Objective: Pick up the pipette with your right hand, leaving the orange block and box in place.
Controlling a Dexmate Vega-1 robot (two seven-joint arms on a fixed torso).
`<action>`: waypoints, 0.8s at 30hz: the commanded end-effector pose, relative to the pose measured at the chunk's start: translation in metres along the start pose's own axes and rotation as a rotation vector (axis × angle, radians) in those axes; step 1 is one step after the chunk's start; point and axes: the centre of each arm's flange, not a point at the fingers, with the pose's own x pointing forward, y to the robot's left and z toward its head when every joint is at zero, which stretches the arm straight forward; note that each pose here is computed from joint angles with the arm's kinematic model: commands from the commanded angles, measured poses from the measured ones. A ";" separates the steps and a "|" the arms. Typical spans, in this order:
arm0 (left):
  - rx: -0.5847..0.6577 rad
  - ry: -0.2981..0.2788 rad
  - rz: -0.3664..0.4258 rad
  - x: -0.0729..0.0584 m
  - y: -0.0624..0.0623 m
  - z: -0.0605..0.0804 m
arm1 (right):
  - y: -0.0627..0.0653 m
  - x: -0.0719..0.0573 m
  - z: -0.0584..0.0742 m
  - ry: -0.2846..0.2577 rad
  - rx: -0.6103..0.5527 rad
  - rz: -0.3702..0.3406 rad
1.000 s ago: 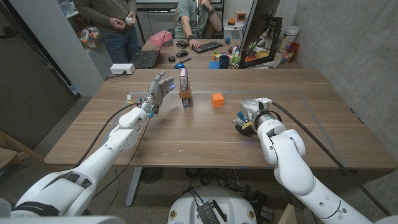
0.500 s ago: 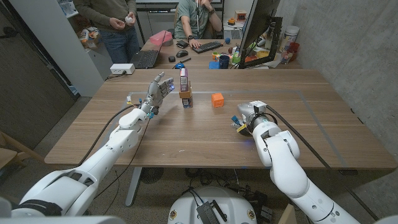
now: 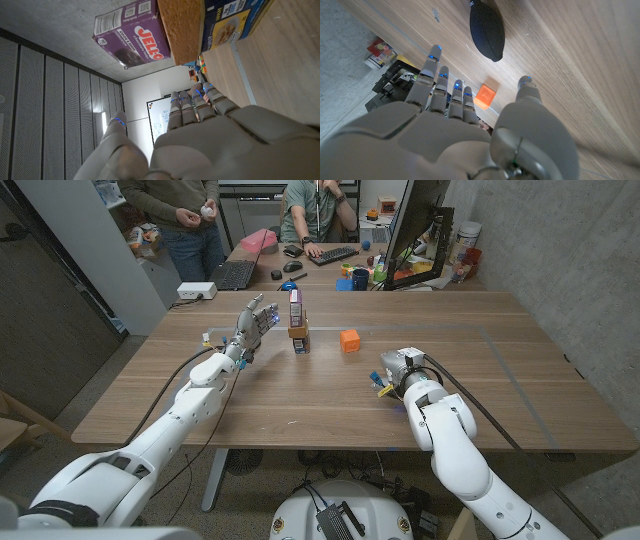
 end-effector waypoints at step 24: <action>0.051 0.004 0.006 -0.017 -0.006 0.016 | 0.032 0.011 -0.004 -0.014 0.000 0.030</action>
